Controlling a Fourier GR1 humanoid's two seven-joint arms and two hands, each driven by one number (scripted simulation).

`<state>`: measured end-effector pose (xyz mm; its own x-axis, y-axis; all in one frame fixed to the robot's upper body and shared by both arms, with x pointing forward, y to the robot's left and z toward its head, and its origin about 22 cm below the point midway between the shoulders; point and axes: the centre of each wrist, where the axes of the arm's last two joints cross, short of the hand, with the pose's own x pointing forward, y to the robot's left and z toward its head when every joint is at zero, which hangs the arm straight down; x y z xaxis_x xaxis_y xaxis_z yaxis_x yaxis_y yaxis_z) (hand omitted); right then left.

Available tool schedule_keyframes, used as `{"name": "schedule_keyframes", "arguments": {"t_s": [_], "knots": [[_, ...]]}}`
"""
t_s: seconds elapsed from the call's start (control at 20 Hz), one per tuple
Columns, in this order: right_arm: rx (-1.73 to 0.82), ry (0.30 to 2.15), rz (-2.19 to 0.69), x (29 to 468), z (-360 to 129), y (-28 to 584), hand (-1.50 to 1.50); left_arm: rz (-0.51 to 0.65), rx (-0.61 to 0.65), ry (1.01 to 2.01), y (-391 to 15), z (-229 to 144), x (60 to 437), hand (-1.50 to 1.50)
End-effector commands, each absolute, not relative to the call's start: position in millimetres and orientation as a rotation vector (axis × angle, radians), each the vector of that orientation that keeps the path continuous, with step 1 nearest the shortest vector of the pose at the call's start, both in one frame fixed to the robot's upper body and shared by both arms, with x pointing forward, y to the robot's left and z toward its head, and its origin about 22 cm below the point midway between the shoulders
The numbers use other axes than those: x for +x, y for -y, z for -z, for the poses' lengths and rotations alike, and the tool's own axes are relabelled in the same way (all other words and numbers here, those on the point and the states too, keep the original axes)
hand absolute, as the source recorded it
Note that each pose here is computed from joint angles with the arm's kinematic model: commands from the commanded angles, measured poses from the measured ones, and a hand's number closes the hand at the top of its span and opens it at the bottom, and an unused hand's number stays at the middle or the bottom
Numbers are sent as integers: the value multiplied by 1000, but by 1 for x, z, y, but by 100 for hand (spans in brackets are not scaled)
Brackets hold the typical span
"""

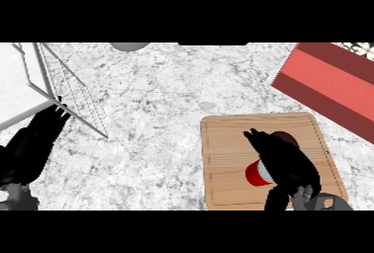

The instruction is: Pick the can from the cutting board and place it in the cardboard box

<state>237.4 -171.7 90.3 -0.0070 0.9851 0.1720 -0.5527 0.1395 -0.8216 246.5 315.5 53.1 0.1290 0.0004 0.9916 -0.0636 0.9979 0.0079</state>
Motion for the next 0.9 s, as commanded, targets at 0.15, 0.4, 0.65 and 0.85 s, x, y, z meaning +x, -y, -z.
{"name": "schedule_keyframes", "arguments": {"t_s": [0.15, 0.4, 0.65, 0.85], "knots": [[-662, 918, -1360, 245, -88, 168, 150, -54, 59, 1444, -312, -70, 243, 0], [-657, 989, -1396, 245, -72, 160, 150, -37, 55, 1443, -336, -65, 224, 0], [-640, 1020, -1412, 236, -66, 165, 150, -43, 65, 1453, -301, -49, 249, 0], [-636, 1044, -1431, 244, -80, 182, 150, -49, 52, 1441, -315, -78, 242, 0]]}}
